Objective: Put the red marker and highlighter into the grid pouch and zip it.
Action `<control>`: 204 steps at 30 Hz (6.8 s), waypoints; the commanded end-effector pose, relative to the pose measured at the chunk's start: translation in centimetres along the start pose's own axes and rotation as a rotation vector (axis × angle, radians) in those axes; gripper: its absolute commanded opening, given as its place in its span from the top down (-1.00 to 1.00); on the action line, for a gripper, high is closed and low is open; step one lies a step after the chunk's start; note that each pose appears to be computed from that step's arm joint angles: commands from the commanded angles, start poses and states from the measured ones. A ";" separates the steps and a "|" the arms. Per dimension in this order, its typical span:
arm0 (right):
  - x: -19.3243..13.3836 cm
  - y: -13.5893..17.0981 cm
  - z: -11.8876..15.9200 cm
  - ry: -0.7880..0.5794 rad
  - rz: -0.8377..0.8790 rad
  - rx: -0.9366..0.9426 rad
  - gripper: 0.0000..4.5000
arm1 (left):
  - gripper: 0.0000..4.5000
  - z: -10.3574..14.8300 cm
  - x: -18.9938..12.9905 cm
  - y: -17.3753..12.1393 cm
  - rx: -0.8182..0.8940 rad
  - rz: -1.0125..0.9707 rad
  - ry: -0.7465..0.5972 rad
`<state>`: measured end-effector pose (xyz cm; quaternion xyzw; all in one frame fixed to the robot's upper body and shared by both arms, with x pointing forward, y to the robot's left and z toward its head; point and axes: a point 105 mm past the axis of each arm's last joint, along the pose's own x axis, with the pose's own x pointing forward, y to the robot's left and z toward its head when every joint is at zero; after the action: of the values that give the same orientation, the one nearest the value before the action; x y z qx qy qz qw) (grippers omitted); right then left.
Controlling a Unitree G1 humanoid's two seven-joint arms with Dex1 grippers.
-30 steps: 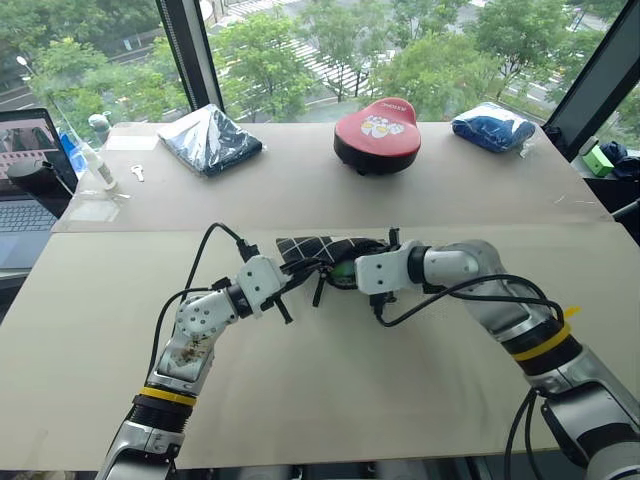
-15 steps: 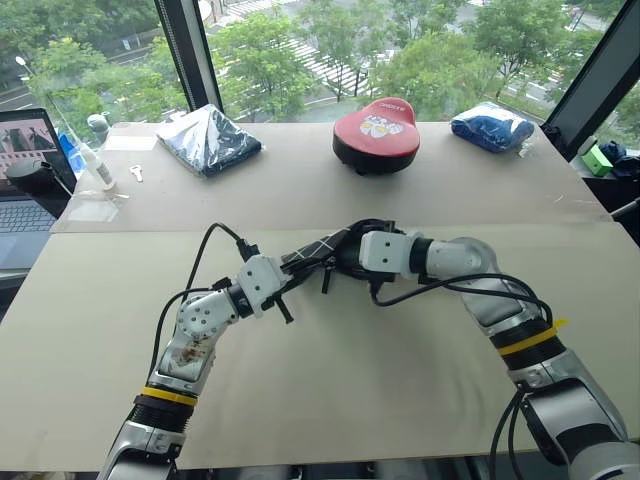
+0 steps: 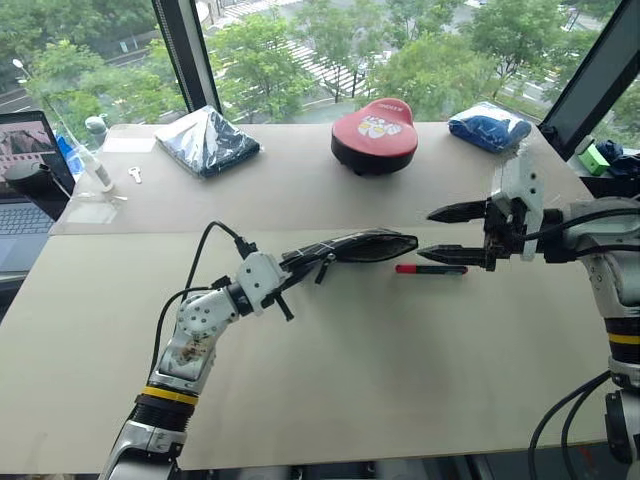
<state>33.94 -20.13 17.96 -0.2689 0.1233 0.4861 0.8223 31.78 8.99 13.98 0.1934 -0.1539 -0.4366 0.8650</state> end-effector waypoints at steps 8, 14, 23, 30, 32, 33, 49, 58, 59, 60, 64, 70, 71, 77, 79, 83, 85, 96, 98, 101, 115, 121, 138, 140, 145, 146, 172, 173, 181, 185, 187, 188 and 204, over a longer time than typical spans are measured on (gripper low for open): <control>1.5 -2.9 -2.9 0.105 -0.017 -0.046 -0.61 | 1.00 1.5 -0.2 0.7 0.023 0.030 -0.044; 1.6 -2.7 -4.3 0.145 0.048 0.002 -0.61 | 1.00 1.5 -0.7 0.9 0.028 0.054 -0.032; 2.7 -3.3 -6.1 0.209 0.024 0.040 -0.61 | 1.00 1.6 -0.9 1.0 0.031 0.063 -0.028; 2.3 -1.6 -9.2 0.333 0.127 0.117 -0.50 | 1.00 1.8 -0.9 1.2 0.038 0.069 -0.029; 1.8 -1.2 -9.7 0.353 0.151 0.140 -0.28 | 1.00 1.8 -0.9 1.2 0.038 0.072 -0.030; 1.6 -1.1 -9.9 0.364 0.156 0.144 -0.19 | 1.00 1.8 -0.9 1.2 0.037 0.073 -0.030; -2.6 -3.3 -2.3 0.089 -0.037 -0.051 0.79 | 1.00 1.9 -0.6 1.1 0.032 0.072 -0.038; -3.2 1.5 3.7 0.105 -0.049 -0.306 0.79 | 1.00 1.9 -0.2 0.9 0.027 0.044 -0.044; -2.8 1.7 3.7 0.115 -0.052 -0.312 0.79 | 1.00 1.9 -0.1 0.9 0.026 0.041 -0.047; -2.4 1.9 3.7 0.121 -0.054 -0.314 0.79 | 1.00 1.9 0.0 0.9 0.026 0.039 -0.049; -1.4 1.3 2.8 0.173 -0.120 -0.329 0.79 | 1.00 1.8 0.2 0.9 0.021 0.040 -0.052; -0.3 1.8 2.4 0.194 -0.081 -0.349 0.79 | 1.00 1.8 0.4 0.6 0.015 0.034 -0.059; -0.1 1.8 2.4 0.195 -0.077 -0.353 0.79 | 1.00 1.8 0.4 0.6 0.015 0.034 -0.058; 2.4 1.7 3.0 0.219 -0.032 -0.444 0.79 | 1.00 1.7 0.6 0.5 0.022 0.019 -0.058; 3.1 1.8 3.4 0.217 -0.012 -0.474 0.79 | 1.00 1.7 0.7 0.4 0.029 0.010 -0.057; 4.8 2.4 4.3 0.225 0.045 -0.556 0.79 | 1.00 1.6 0.8 0.3 0.032 0.007 -0.056; 5.8 3.0 4.7 0.223 0.079 -0.613 0.79 | 1.00 1.5 0.8 0.3 0.033 0.007 -0.055; 11.6 4.1 8.6 0.041 -0.022 -0.767 0.79 | 1.00 1.6 0.9 0.4 0.033 0.018 -0.060; 12.1 4.3 8.9 0.002 -0.035 -0.778 0.79 | 1.00 1.6 0.9 0.4 0.033 0.021 -0.060; 12.2 5.1 8.9 -0.060 -0.001 -0.705 0.34 | 1.00 1.6 0.9 0.5 0.034 0.024 -0.062; 1.7 2.8 8.4 -0.248 0.088 -0.115 -0.49 | 1.00 1.7 0.8 0.6 0.034 0.025 -0.060; 0.3 6.0 4.9 -0.245 0.170 0.143 -0.49 | 1.00 1.6 0.6 0.7 0.035 0.027 -0.056; 10.5 8.8 2.7 -0.255 0.063 0.371 -0.49 | 1.00 1.7 0.9 0.5 0.032 0.004 -0.055; 10.9 8.6 3.3 -0.269 0.064 0.369 -0.49 | 1.00 1.7 0.9 0.4 0.032 0.001 -0.056; 11.4 9.0 5.2 -0.333 0.129 0.409 -0.49 | 1.00 1.8 0.9 0.5 0.033 0.003 -0.057; 11.6 9.0 5.4 -0.337 0.127 0.399 -0.49 | 1.00 1.8 0.9 0.5 0.033 0.004 -0.057; 11.9 7.7 6.3 -0.381 0.104 0.362 0.96 | 1.00 2.0 1.2 0.4 0.024 0.027 -0.065; 11.5 7.7 6.2 -0.382 0.103 0.359 0.96 | 1.00 2.0 1.2 0.4 0.024 0.027 -0.065; 7.2 7.7 5.2 -0.402 0.098 0.348 0.96 | 1.00 1.9 1.2 0.5 0.022 0.035 -0.066; 5.4 6.9 3.6 -0.362 0.035 0.354 0.96 | 1.00 1.9 1.2 0.4 0.020 0.033 -0.065; 4.8 6.2 2.9 -0.338 -0.007 0.353 0.96 | 1.00 1.9 1.2 0.4 0.021 0.030 -0.066; 4.4 5.7 2.5 -0.324 -0.034 0.348 0.96 | 1.00 1.9 1.2 0.4 0.021 0.029 -0.066; -3.8 -0.6 -3.3 -0.064 -0.324 0.247 0.96 | 1.00 1.8 1.0 0.7 0.027 0.030 -0.063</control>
<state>32.60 -22.11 15.85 -0.1365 0.1246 0.3787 0.9069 31.95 7.74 14.55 0.1851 -0.1628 -0.4386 0.8642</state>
